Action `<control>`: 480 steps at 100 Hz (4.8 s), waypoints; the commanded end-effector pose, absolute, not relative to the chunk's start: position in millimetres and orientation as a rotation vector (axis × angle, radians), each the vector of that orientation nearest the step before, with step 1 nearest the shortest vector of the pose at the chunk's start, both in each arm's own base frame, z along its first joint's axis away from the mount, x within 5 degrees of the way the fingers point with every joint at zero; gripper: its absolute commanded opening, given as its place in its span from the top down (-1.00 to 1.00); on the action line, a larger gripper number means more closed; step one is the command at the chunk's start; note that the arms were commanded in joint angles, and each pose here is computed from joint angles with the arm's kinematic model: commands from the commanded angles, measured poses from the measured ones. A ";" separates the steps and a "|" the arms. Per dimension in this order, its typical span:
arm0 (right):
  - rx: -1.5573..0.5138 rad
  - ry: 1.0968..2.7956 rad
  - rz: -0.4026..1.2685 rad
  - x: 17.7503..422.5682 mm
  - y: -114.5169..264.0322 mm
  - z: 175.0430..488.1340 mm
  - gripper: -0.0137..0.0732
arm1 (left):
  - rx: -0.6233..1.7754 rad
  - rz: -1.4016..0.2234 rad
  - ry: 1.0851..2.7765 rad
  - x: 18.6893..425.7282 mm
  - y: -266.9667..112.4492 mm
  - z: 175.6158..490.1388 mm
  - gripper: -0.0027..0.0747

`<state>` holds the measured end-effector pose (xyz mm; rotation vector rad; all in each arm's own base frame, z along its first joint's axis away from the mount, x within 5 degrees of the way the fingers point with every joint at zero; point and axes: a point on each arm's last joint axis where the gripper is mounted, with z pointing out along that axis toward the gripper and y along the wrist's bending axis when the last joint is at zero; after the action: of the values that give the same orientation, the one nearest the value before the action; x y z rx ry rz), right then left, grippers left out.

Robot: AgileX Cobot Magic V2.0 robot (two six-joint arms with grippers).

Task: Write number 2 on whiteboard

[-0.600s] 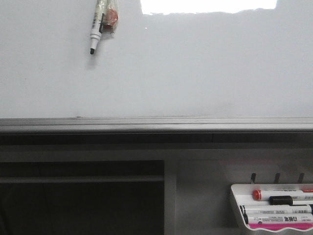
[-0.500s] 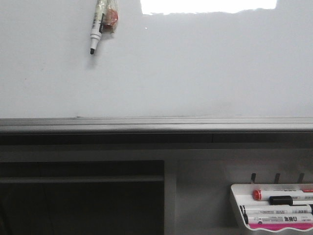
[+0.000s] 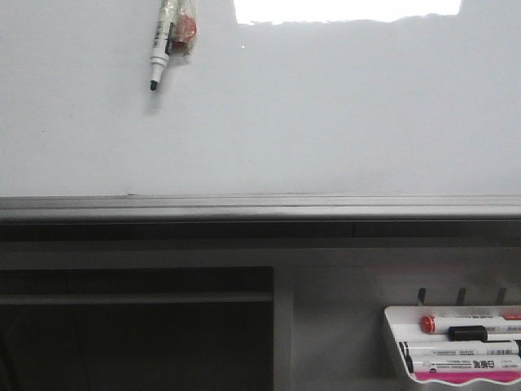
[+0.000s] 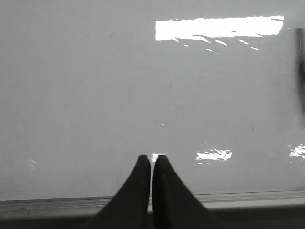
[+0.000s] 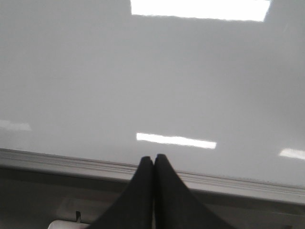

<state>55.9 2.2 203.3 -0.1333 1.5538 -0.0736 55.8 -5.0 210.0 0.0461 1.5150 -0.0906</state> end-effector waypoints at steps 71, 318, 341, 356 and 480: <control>0.051 1.461 0.098 55.4 1.2 204.9 0.81 | -0.128 -0.266 1.423 53.7 -3.3 214.3 0.98; -0.041 1.831 0.333 100.8 23.9 317.3 -0.34 | 0.396 -0.564 1.925 265.3 -163.5 317.9 0.15; -0.041 1.831 0.333 100.8 23.9 317.3 -0.34 | 0.409 -0.547 1.919 265.6 -163.1 317.9 0.99; -0.042 1.833 0.334 100.8 24.0 317.1 -0.34 | 0.426 -0.565 1.919 263.1 -163.8 319.4 0.98; -0.825 2.056 1.092 189.8 107.0 358.5 -0.34 | 1.432 -0.516 1.656 168.6 -222.5 322.4 0.98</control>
<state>188.8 101.2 341.7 -0.8307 2.1717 1.0063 167.3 -220.2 301.1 1.5248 1.7145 -0.5057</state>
